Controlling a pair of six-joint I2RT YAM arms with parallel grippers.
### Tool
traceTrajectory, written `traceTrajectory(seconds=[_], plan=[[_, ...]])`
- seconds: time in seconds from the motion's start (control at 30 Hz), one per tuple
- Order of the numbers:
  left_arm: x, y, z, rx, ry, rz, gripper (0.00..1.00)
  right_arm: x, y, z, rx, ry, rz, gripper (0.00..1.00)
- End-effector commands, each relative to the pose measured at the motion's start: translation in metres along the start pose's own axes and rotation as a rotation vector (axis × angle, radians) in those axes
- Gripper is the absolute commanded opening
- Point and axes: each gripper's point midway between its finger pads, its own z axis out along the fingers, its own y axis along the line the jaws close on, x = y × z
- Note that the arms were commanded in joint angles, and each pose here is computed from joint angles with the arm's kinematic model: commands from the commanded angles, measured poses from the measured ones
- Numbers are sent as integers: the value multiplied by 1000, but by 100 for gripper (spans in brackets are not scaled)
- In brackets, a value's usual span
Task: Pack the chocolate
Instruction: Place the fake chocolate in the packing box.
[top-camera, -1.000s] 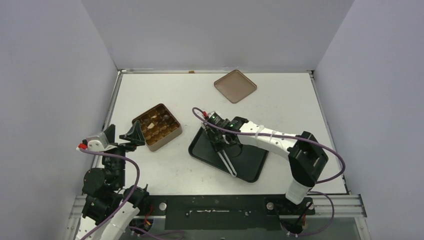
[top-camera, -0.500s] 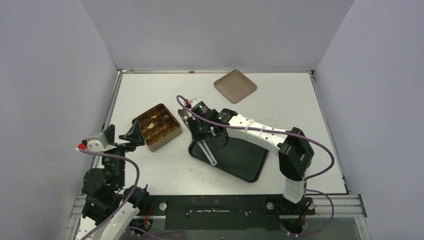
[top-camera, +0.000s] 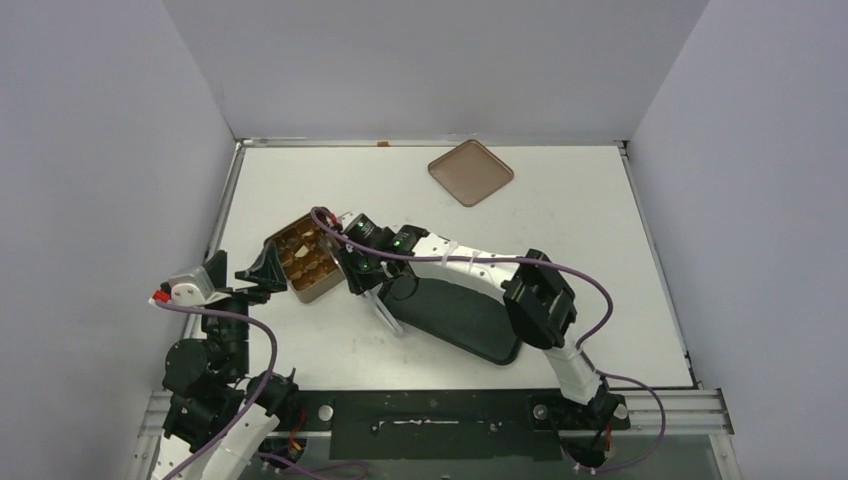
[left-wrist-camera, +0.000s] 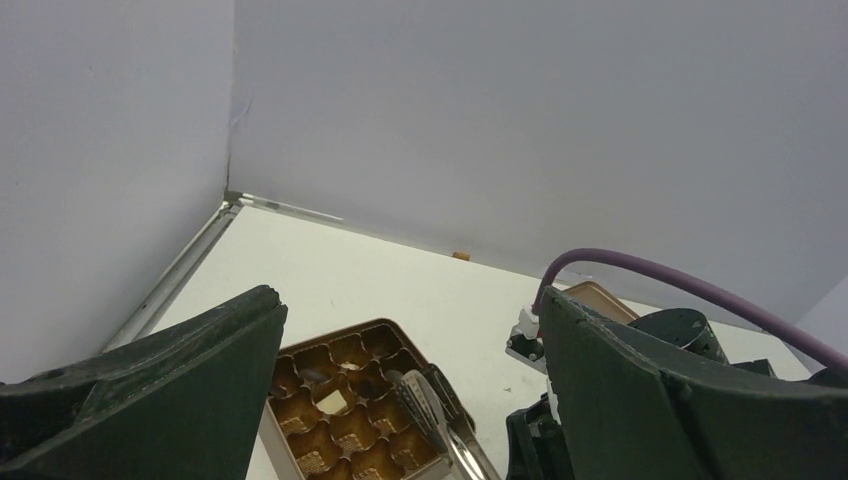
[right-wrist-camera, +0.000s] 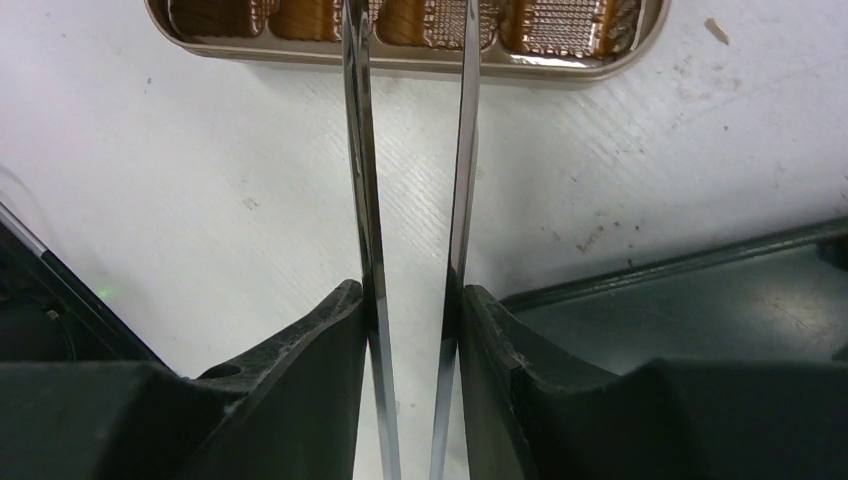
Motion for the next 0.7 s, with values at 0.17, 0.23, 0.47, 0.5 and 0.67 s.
traceTrajectory(seconds=[0.17, 0.23, 0.47, 0.5, 0.67], plan=[[-12, -1, -3, 6, -33, -25, 97, -25, 27, 12, -53, -49, -24, 27], [-12, -1, -3, 6, -32, -25, 97, -25, 26, 14, -44, -47, -21, 29], [-12, -2, -3, 11, -32, -27, 97, -26, 20, 17, -11, -53, -15, 35], [-11, -2, -3, 11, -31, -27, 97, -26, 19, 17, -7, -53, -15, 36], [-12, -1, -3, 11, -34, -28, 97, -29, 18, 17, 4, -63, -16, 41]])
